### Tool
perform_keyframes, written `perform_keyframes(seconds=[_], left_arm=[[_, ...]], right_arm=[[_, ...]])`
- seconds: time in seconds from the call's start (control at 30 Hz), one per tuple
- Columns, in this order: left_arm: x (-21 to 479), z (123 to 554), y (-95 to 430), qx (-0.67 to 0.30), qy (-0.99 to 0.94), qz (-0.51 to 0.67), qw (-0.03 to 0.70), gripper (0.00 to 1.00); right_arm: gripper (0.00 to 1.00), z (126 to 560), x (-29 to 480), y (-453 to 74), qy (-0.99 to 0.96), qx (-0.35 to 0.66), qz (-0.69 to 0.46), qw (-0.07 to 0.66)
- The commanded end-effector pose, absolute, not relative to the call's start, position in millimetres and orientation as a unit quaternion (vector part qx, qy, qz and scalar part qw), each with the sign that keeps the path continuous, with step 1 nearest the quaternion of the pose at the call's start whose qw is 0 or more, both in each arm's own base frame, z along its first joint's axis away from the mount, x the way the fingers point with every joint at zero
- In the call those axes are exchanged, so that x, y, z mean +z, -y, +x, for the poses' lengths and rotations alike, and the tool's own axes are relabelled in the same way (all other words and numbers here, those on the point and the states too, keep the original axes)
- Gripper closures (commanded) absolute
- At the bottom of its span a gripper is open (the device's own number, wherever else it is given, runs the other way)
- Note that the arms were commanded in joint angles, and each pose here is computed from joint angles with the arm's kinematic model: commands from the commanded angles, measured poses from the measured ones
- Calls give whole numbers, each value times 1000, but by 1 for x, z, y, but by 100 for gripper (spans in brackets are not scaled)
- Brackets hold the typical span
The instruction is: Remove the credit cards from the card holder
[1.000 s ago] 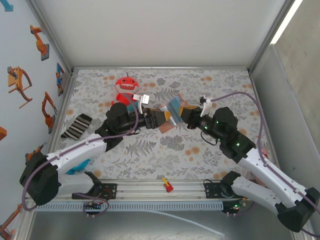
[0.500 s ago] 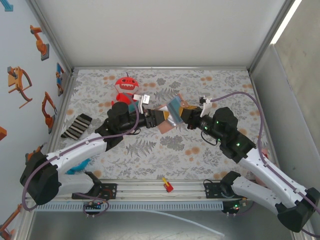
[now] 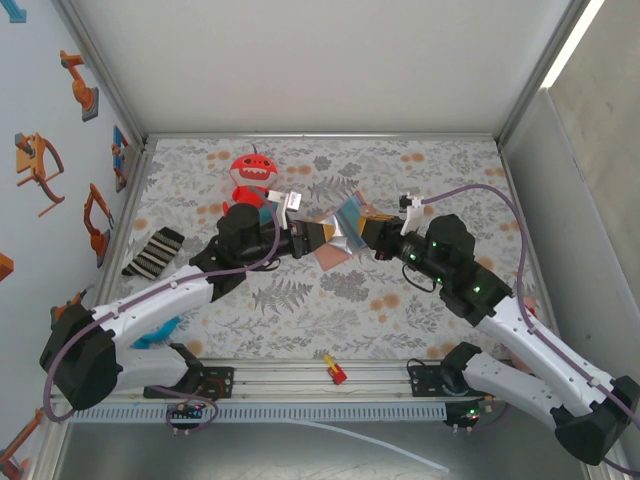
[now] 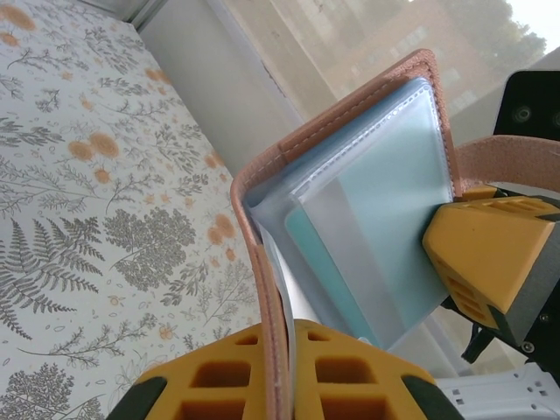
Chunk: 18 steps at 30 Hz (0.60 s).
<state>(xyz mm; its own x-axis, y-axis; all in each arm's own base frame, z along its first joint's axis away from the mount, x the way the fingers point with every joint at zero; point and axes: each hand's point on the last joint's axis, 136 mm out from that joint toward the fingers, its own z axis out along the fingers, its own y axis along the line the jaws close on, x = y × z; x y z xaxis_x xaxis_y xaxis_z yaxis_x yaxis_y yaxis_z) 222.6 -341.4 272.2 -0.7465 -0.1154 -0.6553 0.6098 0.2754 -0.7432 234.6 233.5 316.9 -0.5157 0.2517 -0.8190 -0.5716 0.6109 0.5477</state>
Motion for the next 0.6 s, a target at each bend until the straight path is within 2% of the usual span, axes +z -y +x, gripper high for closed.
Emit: perform_keyframes(seconds=[0.0, 0.13, 0.23, 0.57], left_arm=[[302, 217, 344, -587, -702, 207, 347, 92], [303, 213, 343, -588, -695, 221, 349, 92], [300, 212, 342, -582, -697, 228, 352, 92], [304, 209, 338, -578, -693, 237, 361, 92]], right_arm=[[84, 220, 343, -241, -736, 481, -107, 465], [71, 218, 347, -244, -728, 501, -100, 456], [66, 215, 354, -246, -718, 520, -100, 452], [70, 212, 358, -244, -712, 530, -91, 451]])
